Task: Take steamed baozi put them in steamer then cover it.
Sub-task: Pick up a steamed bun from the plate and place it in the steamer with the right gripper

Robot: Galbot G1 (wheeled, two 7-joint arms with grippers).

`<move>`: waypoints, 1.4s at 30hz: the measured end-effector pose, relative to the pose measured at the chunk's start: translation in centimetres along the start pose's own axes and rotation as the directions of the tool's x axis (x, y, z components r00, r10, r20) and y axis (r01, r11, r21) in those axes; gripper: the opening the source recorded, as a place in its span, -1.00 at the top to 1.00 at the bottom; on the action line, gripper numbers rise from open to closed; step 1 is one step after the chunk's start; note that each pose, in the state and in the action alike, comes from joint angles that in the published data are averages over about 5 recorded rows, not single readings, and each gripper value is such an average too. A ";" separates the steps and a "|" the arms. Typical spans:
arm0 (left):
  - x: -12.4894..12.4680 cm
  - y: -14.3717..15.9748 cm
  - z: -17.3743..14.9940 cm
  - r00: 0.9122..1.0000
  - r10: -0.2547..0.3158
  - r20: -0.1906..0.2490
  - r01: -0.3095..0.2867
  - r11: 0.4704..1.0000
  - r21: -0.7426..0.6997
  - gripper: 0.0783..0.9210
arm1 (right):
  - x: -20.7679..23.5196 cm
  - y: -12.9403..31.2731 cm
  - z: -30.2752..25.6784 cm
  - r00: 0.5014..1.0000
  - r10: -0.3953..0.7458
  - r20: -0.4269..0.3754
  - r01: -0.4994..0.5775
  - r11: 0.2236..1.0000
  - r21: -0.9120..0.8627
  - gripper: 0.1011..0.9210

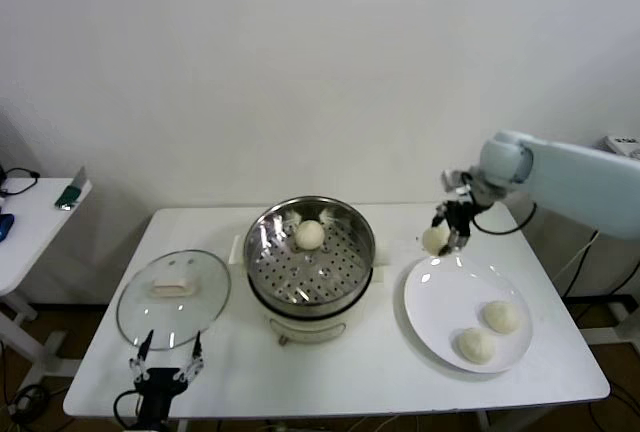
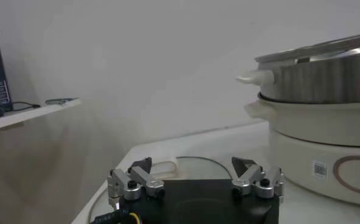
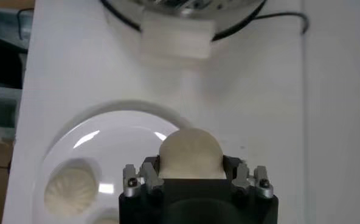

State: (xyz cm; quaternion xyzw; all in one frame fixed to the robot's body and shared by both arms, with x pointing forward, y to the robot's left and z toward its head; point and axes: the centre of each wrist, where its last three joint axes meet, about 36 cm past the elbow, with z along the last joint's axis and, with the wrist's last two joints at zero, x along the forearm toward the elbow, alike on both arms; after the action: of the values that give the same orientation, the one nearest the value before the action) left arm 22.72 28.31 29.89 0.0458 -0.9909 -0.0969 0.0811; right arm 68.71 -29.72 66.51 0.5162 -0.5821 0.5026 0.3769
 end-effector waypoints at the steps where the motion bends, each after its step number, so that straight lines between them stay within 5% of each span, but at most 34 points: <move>1: 0.0 0.0 0.0 1.000 0.003 0.002 -0.003 1.000 -0.001 -0.77 | 0.7 -0.4 -0.8 1.000 0.008 0.009 -0.008 1.000 0.003 -0.39; 13: 0.4 0.0 -0.5 0.999 0.034 0.030 -0.034 0.999 -0.018 -0.77 | 1.8 -3.5 -13.4 0.996 0.041 0.084 -0.047 0.996 0.080 -0.39; 28: -0.1 0.1 -0.7 0.997 0.048 0.063 -0.045 0.998 -0.053 -0.77 | -6.0 -2.1 -25.0 0.993 -0.041 0.110 0.020 0.982 0.189 -0.39; 42: -0.2 0.2 -0.1 0.998 0.041 0.051 -0.039 0.998 -0.055 -0.77 | -12.5 0.6 -28.7 0.985 -0.138 0.102 0.111 0.965 0.237 -0.41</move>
State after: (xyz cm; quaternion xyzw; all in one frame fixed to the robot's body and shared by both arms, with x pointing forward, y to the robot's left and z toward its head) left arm 22.88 28.52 29.98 0.0212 -0.9905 -0.1231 0.0582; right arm 68.09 0.96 60.48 0.6206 -0.5074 0.5107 0.3106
